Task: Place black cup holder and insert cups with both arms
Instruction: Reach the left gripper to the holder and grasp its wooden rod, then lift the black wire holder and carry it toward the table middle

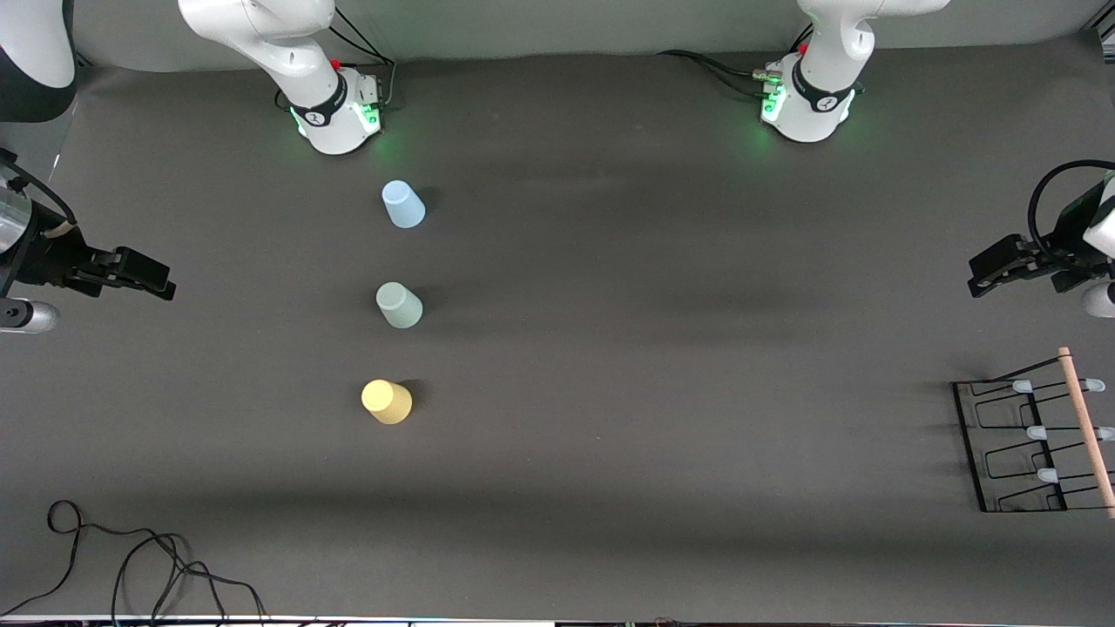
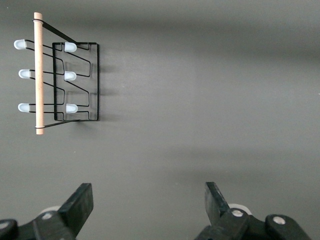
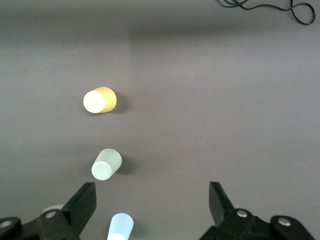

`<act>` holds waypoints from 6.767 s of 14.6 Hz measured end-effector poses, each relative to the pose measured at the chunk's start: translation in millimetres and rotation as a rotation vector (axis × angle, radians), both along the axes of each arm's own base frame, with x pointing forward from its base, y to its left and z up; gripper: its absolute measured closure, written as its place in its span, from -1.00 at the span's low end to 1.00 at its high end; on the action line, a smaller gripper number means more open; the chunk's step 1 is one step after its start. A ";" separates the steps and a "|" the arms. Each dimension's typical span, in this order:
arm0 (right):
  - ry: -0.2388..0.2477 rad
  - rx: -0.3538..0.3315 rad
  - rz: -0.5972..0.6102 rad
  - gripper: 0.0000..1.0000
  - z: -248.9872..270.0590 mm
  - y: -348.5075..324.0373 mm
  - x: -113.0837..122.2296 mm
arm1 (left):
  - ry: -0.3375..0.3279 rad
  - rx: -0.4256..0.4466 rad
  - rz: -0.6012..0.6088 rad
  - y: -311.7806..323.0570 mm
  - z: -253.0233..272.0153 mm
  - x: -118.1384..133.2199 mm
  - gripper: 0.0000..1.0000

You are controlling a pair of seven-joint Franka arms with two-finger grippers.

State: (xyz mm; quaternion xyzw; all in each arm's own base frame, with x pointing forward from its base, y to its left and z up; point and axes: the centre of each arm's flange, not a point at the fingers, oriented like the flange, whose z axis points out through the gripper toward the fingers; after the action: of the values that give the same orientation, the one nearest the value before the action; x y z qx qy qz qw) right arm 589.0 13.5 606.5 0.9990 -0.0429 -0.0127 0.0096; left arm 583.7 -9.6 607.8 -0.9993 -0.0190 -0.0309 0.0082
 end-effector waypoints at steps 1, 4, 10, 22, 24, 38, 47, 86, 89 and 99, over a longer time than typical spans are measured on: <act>0.004 0.000 0.000 -1.00 -0.4 0.0 -0.4 | 0.000 0.000 -0.001 -0.3 -0.2 0.0 -0.99; 0.019 0.000 -0.002 -1.00 -1.8 -0.9 -1.8 | 0.000 0.001 -0.001 -0.4 -0.2 0.0 -1.00; 0.022 -0.001 -0.008 -1.00 -2.1 -4.4 -2.2 | 0.011 0.005 -0.018 17.2 -6.6 2.1 -1.00; 0.024 -0.001 -0.007 -1.00 -2.4 -3.9 -2.3 | -0.005 0.031 -0.004 148.1 -106.6 61.5 -0.96; 0.025 -0.001 -0.007 -1.00 -2.4 -3.8 -2.3 | 0.010 0.033 -0.004 176.5 -133.0 74.4 -0.89; 0.048 -0.001 -0.008 -1.00 -4.7 -4.4 -4.7 | -0.028 0.057 0.003 254.9 -231.4 117.4 -0.57; 0.064 -0.002 -0.008 -1.00 -6.0 -4.4 -6.5 | -0.002 0.045 -0.051 253.9 -252.6 118.6 -0.35; 0.068 -0.002 -0.013 -1.00 -6.2 -14.5 -6.9 | 0.153 -0.085 -0.024 -94.0 -187.5 112.9 0.68; 0.068 -0.002 -0.012 -1.00 -6.2 -14.6 -6.9 | 0.170 -0.108 -0.026 -146.1 -186.2 92.4 0.68; 0.083 -0.002 -0.011 -1.00 -7.3 -15.2 -8.6 | 0.091 -0.128 0.039 -370.0 -203.5 6.7 0.68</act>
State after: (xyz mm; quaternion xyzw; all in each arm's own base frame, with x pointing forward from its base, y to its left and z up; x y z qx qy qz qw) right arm 580.3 -1.7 599.1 0.9973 -0.0482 -0.0540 0.0121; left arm 590.4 -379.6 404.3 -0.9976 -0.0398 0.0158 -0.0543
